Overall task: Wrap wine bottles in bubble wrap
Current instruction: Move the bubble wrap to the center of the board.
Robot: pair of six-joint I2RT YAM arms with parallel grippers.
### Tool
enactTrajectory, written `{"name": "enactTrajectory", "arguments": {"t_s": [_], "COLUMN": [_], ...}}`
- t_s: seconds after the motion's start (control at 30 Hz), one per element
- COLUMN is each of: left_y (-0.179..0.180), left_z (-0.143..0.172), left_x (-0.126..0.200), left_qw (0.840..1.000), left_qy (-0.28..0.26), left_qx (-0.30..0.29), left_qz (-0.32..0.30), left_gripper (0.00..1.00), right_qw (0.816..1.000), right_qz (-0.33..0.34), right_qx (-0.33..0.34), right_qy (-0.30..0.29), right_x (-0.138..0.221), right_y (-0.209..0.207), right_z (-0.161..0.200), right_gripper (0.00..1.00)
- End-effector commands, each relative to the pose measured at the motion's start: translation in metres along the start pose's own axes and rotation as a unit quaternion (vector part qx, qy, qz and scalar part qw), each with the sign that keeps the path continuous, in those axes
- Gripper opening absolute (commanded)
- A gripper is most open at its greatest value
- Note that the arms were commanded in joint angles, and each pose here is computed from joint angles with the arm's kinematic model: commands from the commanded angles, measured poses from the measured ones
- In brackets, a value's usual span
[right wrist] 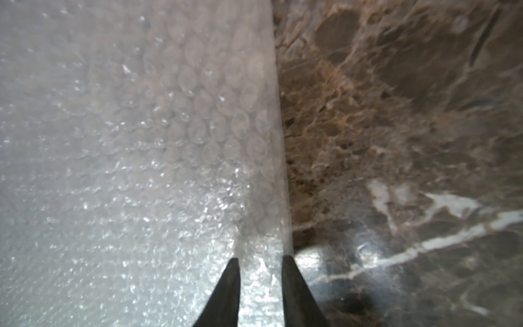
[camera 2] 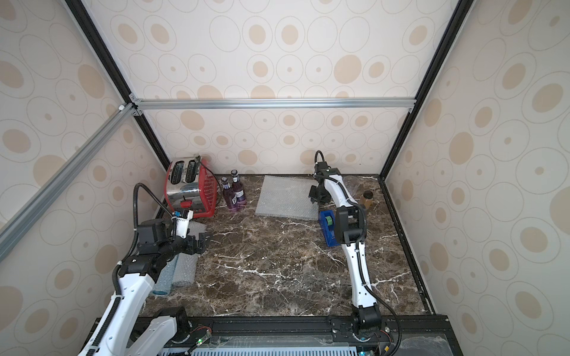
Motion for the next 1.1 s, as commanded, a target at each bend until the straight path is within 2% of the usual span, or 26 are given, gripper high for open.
{"name": "enactTrajectory", "arguments": {"t_s": [0.0,0.17,0.27,0.57,1.07], "left_y": [-0.001,-0.002,-0.001,-0.001,-0.003], "left_z": [-0.004,-0.006,-0.003,-0.003,-0.004], "left_x": [0.001,0.001,0.0,0.0,0.0], "left_qw": [1.0,1.0,1.0,1.0,1.0], "left_qy": [-0.005,-0.009,-0.004,-0.005,-0.01], "left_qx": [-0.008,-0.009,-0.009,-0.01,-0.01], "left_qz": [0.001,0.004,0.001,-0.001,0.006], "left_gripper": [1.0,0.99,0.99,1.0,0.99], "right_qw": [1.0,0.999,0.999,0.999,1.0], "right_qz": [0.009,0.027,0.031,0.023,0.011], "right_qx": [0.003,0.001,0.01,0.012,0.025], "right_qy": [0.015,0.019,0.01,0.021,-0.008], "right_x": [-0.008,-0.005,0.0,-0.002,0.055], "right_y": [-0.004,-0.009,-0.009,-0.009,0.001], "right_z": [0.004,0.007,0.005,0.007,0.006], "right_gripper": [0.29,0.45,0.47,0.11,0.1]}}
Point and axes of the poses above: each gripper's point midway between its finger pads, its own x axis back along the fingers, its own y axis along the line the jaws close on, z = x × y, the point moved 6 cm from there along x, back along the fingers, and after that the axes turned 6 degrees about -x, right-handed, at the moved point
